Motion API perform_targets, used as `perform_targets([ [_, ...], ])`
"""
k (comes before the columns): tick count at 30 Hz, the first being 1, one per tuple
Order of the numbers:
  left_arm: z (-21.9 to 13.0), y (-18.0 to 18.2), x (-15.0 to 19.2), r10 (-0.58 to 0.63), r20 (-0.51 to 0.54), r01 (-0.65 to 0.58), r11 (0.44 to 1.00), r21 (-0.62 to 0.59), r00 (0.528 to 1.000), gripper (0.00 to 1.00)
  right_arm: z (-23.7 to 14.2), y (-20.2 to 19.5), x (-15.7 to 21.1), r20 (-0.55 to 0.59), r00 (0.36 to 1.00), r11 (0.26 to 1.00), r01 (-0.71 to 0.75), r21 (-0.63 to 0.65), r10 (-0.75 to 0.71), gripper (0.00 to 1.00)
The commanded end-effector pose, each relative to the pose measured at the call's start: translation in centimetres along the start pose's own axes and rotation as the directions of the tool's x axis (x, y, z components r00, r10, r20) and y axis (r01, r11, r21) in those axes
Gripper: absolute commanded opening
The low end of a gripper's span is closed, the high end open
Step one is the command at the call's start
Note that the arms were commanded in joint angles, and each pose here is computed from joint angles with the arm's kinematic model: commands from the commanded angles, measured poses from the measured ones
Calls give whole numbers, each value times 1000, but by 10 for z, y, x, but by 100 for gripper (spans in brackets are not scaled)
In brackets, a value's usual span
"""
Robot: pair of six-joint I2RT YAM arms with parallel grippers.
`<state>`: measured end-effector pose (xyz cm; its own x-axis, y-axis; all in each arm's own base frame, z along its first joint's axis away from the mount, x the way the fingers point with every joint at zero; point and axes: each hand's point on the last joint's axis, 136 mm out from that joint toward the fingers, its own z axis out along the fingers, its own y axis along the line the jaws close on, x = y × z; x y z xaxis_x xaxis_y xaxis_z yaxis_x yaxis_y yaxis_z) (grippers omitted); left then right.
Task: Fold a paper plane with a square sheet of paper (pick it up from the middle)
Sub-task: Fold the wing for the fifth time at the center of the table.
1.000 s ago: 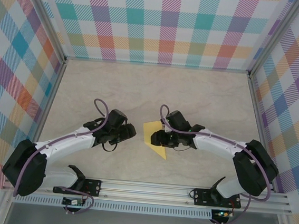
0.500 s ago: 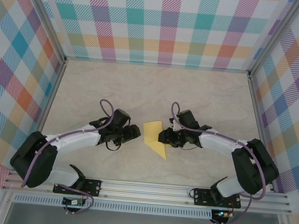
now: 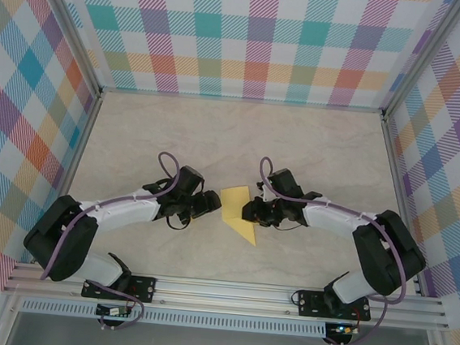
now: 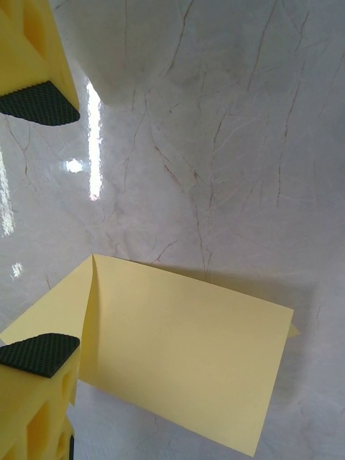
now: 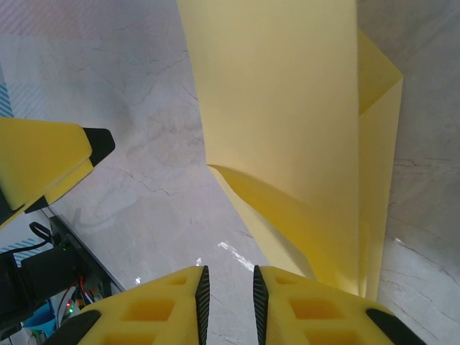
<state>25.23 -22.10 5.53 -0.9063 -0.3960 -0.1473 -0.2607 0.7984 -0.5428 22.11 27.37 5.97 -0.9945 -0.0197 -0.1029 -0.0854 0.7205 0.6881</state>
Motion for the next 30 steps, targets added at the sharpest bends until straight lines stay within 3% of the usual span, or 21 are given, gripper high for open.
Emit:
perform_targets([
  [1, -1, -10, -6, -5, 2, 4, 1000, 30, 1000, 79, 5, 4, -3, -13, 1000, 1000, 22, -7, -22, 24],
  [12, 6, -22, -6, 7, -29, -5, 998, 70, 1000, 79, 23, -28, -5, -33, 999, 999, -38, 20, 39, 22],
  [30, 22, -43, -10, 29, -76, -20, 994, 112, 997, 78, 23, -39, -3, -59, 986, 978, -161, -134, 154, 23],
])
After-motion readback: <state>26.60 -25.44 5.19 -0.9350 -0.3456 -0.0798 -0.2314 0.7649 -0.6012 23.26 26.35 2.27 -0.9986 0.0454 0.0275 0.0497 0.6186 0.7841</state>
